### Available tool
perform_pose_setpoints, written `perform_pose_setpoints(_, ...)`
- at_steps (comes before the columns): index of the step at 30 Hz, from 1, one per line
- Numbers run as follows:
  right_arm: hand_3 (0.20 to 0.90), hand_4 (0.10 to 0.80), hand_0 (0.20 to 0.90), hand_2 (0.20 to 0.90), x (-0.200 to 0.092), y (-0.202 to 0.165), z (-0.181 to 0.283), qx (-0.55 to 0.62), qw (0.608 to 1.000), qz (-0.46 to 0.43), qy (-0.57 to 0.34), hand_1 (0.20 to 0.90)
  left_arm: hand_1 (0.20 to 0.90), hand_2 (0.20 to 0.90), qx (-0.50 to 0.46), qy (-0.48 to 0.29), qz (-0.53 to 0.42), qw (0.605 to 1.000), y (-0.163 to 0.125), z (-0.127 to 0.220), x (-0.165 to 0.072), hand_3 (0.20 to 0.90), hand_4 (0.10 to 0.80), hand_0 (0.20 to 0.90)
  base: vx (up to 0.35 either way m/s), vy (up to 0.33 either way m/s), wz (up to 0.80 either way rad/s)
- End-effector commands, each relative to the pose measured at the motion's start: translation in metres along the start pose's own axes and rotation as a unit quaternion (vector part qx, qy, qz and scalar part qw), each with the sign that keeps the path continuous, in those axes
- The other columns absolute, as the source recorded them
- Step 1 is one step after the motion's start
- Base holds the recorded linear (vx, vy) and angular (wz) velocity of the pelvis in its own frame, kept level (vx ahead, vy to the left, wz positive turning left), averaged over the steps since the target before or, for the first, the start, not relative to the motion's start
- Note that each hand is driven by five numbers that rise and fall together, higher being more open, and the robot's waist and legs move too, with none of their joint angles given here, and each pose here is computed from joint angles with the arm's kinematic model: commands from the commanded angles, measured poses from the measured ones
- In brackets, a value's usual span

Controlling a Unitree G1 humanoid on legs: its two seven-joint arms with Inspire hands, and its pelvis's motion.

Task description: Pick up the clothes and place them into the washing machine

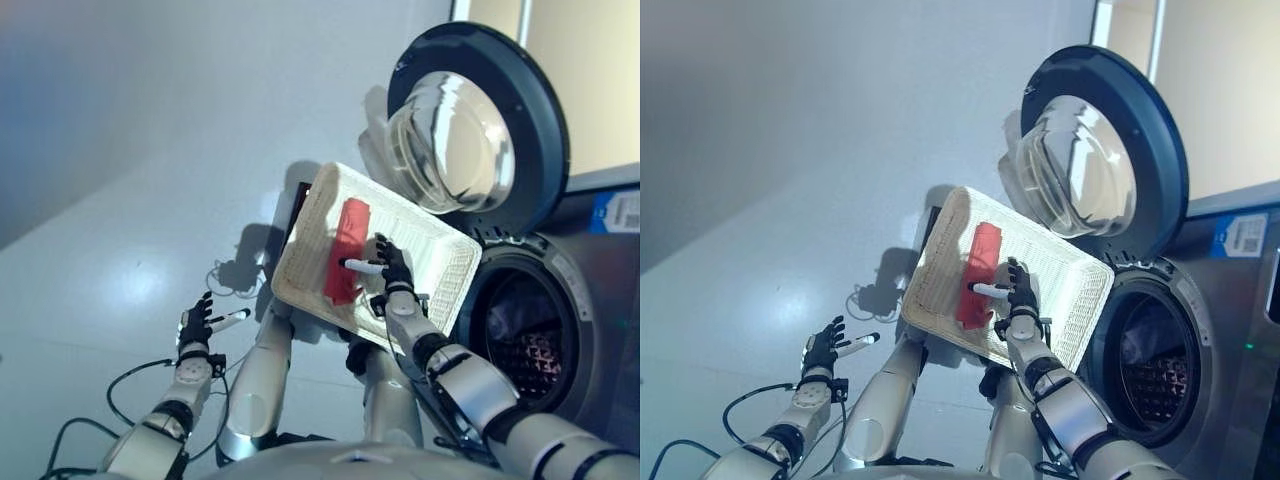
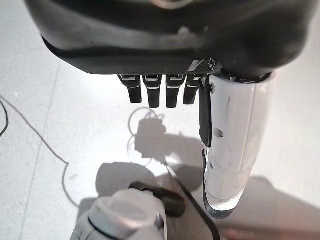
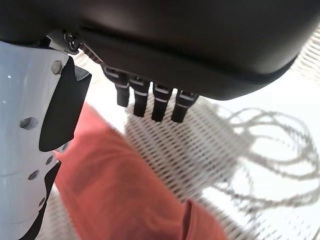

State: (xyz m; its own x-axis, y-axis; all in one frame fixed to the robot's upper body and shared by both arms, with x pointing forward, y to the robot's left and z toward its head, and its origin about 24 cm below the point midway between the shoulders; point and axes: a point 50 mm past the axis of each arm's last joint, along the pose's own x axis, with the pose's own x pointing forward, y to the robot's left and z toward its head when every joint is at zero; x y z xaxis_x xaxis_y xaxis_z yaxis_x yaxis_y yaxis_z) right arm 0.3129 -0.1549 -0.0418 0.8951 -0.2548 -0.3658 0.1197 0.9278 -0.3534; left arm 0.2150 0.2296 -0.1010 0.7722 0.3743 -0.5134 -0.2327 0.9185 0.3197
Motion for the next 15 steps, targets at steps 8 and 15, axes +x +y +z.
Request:
perform_pose_setpoints(8, 0.900, 0.800, 0.900, 0.900, 0.003, 0.007, 0.015, -0.206, 0.977, -0.020, -0.038, 0.900, 0.900, 0.900, 0.021, -0.056, 0.023, 0.998, 0.014, 0.020, 0.006, 0.900, 0.800, 0.900, 0.007, 0.016, 0.16)
perform_pose_setpoints(15, 0.200, 0.300, 0.200, 0.200, -0.003, 0.030, 0.021, -0.274, 0.960, 0.005, -0.049, 0.200, 0.900, 0.900, 0.026, -0.076, 0.004, 0.997, 0.003, 0.033, 0.007, 0.900, 0.800, 0.900, 0.029, -0.004, 0.14)
